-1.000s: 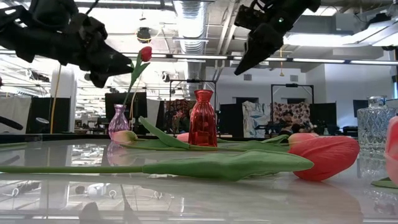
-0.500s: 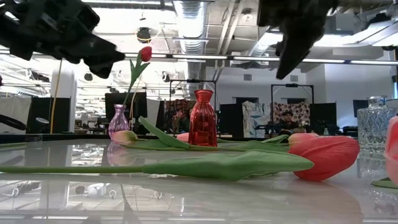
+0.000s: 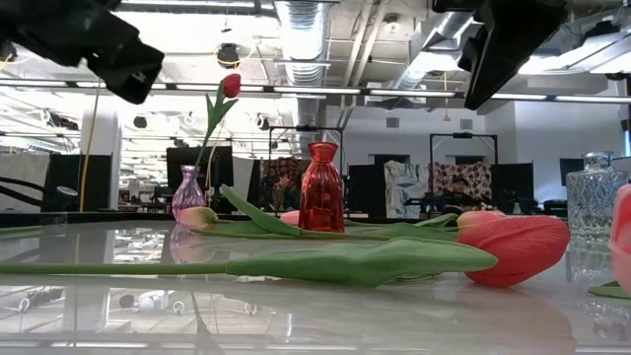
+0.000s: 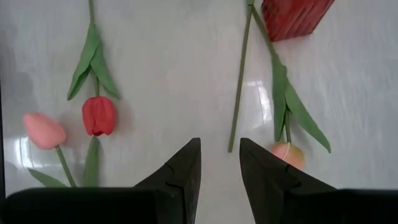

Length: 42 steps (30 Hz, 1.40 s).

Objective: Sort flowers into vase by color
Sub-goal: Put the red tulip into the violet vase

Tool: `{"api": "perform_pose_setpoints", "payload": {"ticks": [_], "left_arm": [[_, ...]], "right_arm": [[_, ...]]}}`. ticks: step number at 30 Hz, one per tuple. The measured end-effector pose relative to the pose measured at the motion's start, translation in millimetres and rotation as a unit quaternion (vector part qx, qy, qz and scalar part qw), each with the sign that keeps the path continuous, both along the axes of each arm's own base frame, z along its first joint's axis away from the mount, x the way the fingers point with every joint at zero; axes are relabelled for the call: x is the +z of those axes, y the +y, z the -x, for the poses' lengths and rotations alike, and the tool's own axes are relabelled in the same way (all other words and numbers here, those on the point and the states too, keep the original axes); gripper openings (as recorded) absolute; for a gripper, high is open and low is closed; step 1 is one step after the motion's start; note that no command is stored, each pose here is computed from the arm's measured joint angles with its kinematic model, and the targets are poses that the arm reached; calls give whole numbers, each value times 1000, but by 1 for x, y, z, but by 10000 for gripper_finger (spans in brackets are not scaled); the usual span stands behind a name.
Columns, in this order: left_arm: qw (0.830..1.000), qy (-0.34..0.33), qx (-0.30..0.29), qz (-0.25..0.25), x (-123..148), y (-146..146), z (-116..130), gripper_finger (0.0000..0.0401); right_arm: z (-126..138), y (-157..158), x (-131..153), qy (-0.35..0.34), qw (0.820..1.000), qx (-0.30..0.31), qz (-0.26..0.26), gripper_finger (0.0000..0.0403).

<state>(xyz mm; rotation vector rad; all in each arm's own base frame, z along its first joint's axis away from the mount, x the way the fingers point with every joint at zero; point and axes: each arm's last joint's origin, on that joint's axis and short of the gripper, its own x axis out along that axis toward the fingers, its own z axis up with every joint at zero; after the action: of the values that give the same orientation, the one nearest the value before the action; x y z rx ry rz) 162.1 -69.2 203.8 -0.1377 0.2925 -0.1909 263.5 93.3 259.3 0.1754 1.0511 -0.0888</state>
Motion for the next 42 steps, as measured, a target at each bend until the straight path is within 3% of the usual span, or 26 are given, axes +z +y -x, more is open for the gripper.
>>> {"api": "perform_pose_setpoints", "payload": {"ticks": [6,14,22,28,42], "left_arm": [[998,53,27,-35,-4,-45,-30,128],[992,115,8,-57,-15,-97,-91,128],[970,231,5,-70,-39,-131,-136,128],[962,259,16,-82,-53,-142,-151,128],[955,284,38,-73,-63,-138,-150,128]], "right_arm": [[3,7,0,-1,1000,13,1,136],[10,25,0,-1,998,55,5,136],[21,46,0,-1,995,103,9,136],[27,56,0,-6,993,120,18,136],[31,62,0,-18,992,121,42,136]]}}
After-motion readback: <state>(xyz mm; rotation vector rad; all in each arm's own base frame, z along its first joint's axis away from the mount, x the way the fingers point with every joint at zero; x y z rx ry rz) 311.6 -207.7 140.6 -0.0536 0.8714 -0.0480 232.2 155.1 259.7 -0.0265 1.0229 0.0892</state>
